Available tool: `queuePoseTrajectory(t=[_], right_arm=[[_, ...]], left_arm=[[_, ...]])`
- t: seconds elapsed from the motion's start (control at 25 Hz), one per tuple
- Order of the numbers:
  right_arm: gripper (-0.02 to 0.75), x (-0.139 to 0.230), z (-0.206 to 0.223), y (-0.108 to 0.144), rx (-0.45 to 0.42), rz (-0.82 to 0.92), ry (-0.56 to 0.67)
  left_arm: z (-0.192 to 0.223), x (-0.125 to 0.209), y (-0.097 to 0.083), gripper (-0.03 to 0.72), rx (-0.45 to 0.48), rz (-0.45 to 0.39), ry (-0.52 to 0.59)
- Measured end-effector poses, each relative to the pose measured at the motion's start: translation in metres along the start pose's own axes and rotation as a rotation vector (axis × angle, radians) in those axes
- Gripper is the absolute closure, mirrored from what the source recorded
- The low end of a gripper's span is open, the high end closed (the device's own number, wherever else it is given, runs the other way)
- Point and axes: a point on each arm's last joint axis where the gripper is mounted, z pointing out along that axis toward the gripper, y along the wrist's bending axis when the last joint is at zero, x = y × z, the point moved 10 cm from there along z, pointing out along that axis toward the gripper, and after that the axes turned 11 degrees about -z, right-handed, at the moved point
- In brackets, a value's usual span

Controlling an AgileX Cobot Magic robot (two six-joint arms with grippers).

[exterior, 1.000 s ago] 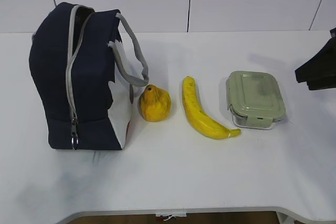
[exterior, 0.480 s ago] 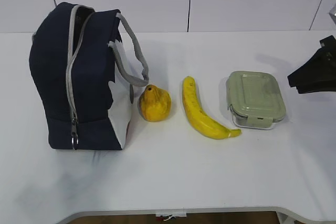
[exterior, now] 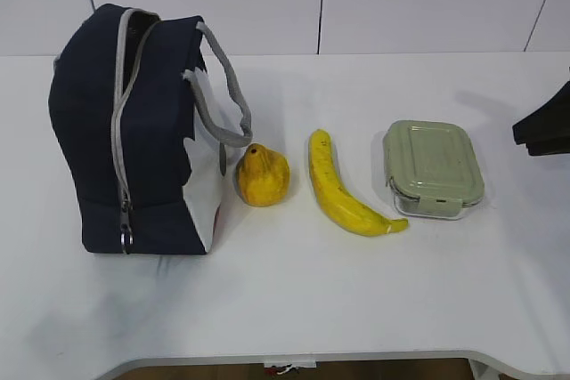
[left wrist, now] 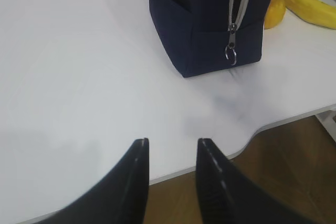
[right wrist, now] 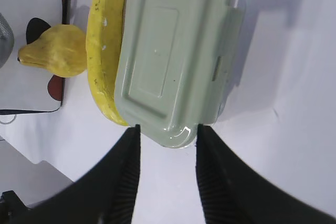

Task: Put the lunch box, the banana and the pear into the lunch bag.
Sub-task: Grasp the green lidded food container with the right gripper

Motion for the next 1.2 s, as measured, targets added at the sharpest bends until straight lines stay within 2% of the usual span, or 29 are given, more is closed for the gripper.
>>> queuePoseTrajectory(t=[0.16, 0.24, 0.4, 0.48, 0.64, 0.88, 1.2], right_arm=[[0.437, -0.001, 0.000, 0.001, -0.004, 0.016, -0.007], [0.398, -0.004, 0.000, 0.002, -0.012, 0.036, -0.019], [0.190, -0.010, 0.000, 0.006, -0.034, 0.059, -0.053], [0.138, -0.013, -0.001, 0.007, -0.041, 0.066, -0.066], [0.123, -0.015, 0.007, 0.001, -0.067, 0.103, -0.073], [0.131, -0.005, 0.032, -0.024, -0.096, 0.172, -0.032], [0.143, 0.001, 0.044, -0.035, -0.111, 0.149, -0.018]], left_arm=[[0.000, 0.000, 0.000, 0.454, 0.000, 0.000, 0.000], [0.000, 0.000, 0.000, 0.454, 0.000, 0.000, 0.000], [0.000, 0.000, 0.000, 0.454, 0.000, 0.000, 0.000], [0.000, 0.000, 0.000, 0.454, 0.000, 0.000, 0.000], [0.000, 0.000, 0.000, 0.454, 0.000, 0.000, 0.000], [0.000, 0.000, 0.000, 0.454, 0.000, 0.000, 0.000], [0.000, 0.000, 0.000, 0.454, 0.000, 0.000, 0.000]])
